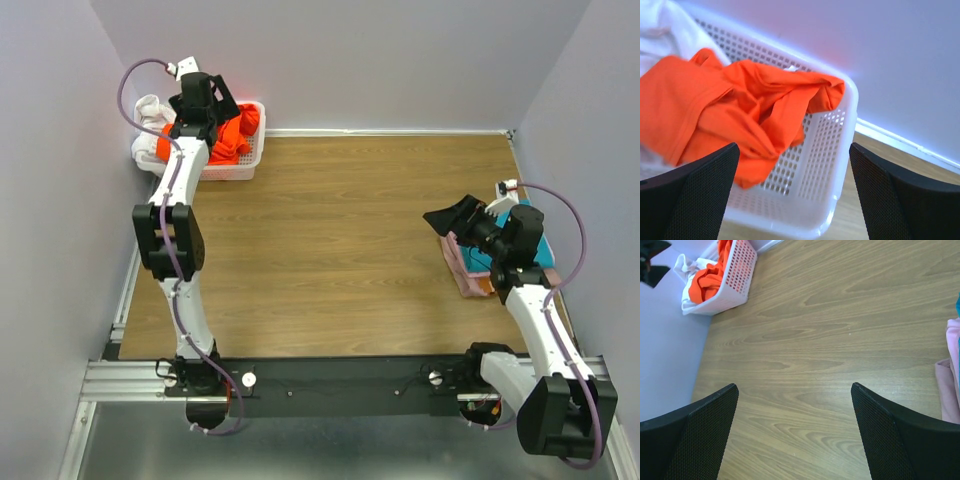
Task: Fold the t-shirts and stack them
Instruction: Grab the tshirt from the pile
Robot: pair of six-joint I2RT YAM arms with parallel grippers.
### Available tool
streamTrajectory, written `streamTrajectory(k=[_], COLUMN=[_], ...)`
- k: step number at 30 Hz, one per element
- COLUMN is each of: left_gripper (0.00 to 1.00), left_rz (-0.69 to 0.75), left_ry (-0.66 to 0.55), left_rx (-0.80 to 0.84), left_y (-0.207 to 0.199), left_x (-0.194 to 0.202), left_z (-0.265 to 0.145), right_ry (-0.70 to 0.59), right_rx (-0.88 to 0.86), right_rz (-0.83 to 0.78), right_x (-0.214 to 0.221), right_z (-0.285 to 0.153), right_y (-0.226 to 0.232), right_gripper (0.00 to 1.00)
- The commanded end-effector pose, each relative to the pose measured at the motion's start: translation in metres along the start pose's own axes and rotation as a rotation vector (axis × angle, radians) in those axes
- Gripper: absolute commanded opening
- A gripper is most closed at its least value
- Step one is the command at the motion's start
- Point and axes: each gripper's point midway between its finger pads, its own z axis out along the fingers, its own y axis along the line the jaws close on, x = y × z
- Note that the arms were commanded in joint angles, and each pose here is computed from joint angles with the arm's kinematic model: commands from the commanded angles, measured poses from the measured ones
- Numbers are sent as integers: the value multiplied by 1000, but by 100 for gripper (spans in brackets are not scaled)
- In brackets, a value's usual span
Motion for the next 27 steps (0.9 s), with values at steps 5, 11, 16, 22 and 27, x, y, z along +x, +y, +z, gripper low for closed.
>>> streamTrajectory(k=[5,11,16,22,27], left_gripper=[98,98,99,99,98], left_rz=[209,235,240,207,238], left_ry=[118,91,115,72,64], left_rx=[56,88,68,20,-4], left_y=[5,7,17,26,34], left_x=[36,59,87,81,87], left_z=[81,111,137,148,158], right_ry=[-18,-14,-19,-26,-39], right_rx=[-8,3,17,30,33], right_rz=[-63,-65,-66,-72,-79], right_x=[-7,-5,-4,-3,-5], right_z=[-1,0,0,-1,-3], right_y=[1,-3,-6,-9,-8], right_gripper=[100,100,100,100,100])
